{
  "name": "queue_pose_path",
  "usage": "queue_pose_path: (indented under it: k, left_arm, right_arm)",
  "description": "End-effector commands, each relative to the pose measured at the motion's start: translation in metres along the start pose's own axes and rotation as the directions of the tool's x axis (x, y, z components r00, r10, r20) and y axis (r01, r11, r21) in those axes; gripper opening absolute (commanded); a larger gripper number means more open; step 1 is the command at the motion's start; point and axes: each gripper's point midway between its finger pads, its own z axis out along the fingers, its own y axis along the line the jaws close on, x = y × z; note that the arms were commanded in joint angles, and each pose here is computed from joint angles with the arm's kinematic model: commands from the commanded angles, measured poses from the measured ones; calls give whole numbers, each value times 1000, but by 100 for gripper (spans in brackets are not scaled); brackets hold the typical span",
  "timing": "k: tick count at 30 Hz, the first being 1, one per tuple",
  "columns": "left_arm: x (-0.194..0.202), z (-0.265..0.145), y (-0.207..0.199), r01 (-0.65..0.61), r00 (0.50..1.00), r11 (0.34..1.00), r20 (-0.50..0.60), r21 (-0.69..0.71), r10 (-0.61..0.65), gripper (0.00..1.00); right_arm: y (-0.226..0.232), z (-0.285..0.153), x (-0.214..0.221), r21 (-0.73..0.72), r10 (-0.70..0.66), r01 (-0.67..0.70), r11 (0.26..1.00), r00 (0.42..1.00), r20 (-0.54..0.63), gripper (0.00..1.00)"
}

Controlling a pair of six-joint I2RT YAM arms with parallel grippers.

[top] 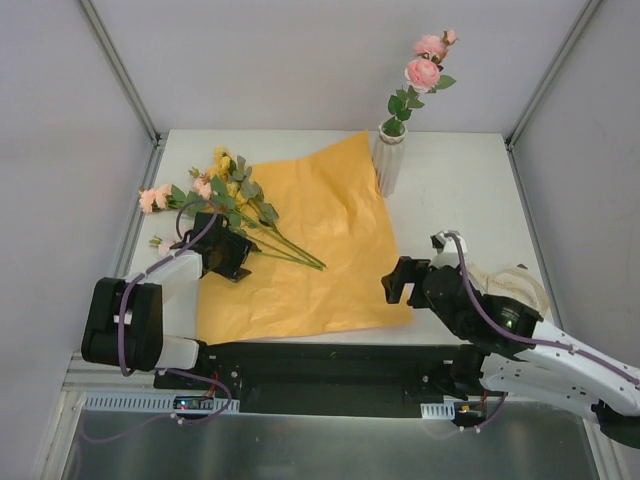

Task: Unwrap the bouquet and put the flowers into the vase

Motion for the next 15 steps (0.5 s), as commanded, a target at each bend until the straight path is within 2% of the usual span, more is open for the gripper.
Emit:
queue_pose_path:
  k: [1,6,8,13,15]
  left_arm:
    - [-7,11,-32,107,994,989,-21,104,-106,61]
    - [-16,29,-26,190,982,978,2,92,-191,54]
    - [-16,35,-23,202,979,976,-7,80,-202,52]
    - [-20,39,-28,220,976,972,-12,86,-219,39]
    - [-24,35,-30,224,974,969,10,102,-226,38]
  right_arm:
    - [-21,-7,-1,63,40,-42,997,999,33,100]
    - [-36,-18,0,77,73,-77,994,996,51,100]
    - [-40,-20,1,84,85,-90,992,995,55,100]
    - [-44,-22,1,85,111,-116,990,992,65,99]
    - [-42,-20,1,83,114,-119,989,991,63,99]
